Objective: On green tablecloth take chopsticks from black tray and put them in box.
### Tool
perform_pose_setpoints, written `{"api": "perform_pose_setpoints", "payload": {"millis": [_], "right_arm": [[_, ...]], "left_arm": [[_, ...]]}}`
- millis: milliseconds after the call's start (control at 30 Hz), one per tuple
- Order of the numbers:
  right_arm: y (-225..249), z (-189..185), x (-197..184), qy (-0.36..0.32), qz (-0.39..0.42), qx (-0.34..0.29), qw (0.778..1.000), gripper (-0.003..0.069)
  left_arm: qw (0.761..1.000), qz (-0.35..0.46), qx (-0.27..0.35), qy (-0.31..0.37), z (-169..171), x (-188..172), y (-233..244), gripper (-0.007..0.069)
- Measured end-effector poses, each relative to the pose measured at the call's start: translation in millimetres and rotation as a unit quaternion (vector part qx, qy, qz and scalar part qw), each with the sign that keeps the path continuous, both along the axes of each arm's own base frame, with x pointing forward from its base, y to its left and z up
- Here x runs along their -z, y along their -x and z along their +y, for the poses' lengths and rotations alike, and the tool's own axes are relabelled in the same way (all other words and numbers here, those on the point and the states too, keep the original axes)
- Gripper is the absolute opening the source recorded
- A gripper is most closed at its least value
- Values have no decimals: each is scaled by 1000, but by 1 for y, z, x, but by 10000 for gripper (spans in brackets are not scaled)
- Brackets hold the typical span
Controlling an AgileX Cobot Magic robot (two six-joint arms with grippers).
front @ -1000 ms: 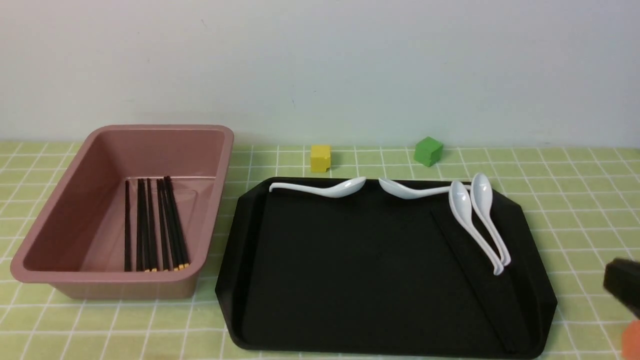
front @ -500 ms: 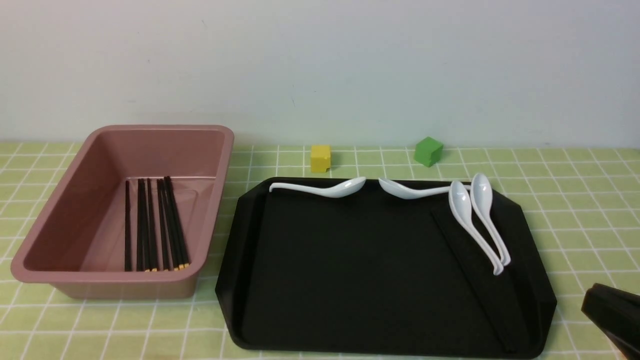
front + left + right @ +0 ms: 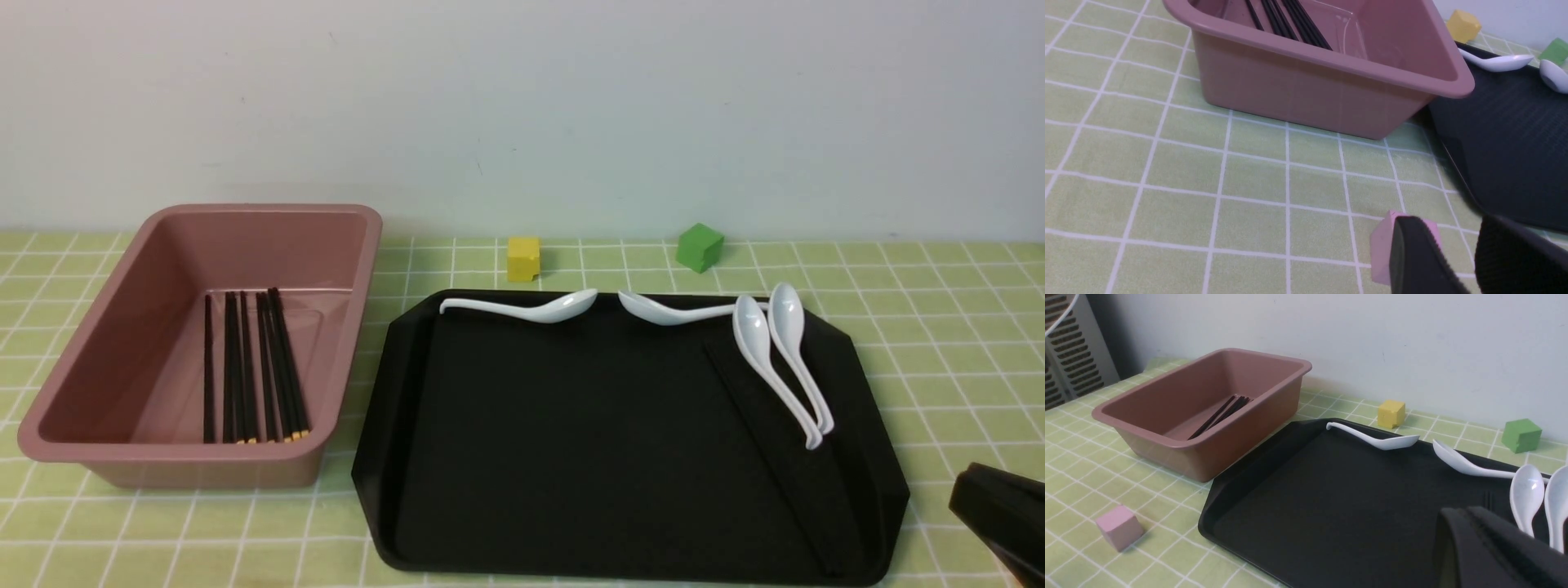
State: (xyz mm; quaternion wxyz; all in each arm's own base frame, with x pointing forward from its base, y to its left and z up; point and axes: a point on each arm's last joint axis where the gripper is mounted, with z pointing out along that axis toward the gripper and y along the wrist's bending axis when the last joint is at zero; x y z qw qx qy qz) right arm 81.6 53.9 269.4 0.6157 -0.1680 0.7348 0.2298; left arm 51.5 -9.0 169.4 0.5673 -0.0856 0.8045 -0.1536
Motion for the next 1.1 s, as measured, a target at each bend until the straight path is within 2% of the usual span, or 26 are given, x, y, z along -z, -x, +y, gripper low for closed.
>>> {"api": "perform_pose_setpoints", "payload": {"millis": [233,367,533,733,867,1100], "right_arm": [[11,-8,10,-20,-11,5,1000,41],[13,-19,34,-19,-2,59,998,45],[15,-36,71,20,2,154,988,53],[23,-46,84,44,-1,219,975,60],[27,-49,94,65,46,230,970,62],[28,-49,95,68,53,230,969,70]], "left_arm": [[1000,0,0,0,0,0,0,238],[1000,0,0,0,0,0,0,238],[1000,0,0,0,0,0,0,238],[1000,0,0,0,0,0,0,238],[1000,0,0,0,0,0,0,238],[1000,0,0,0,0,0,0,238]]}}
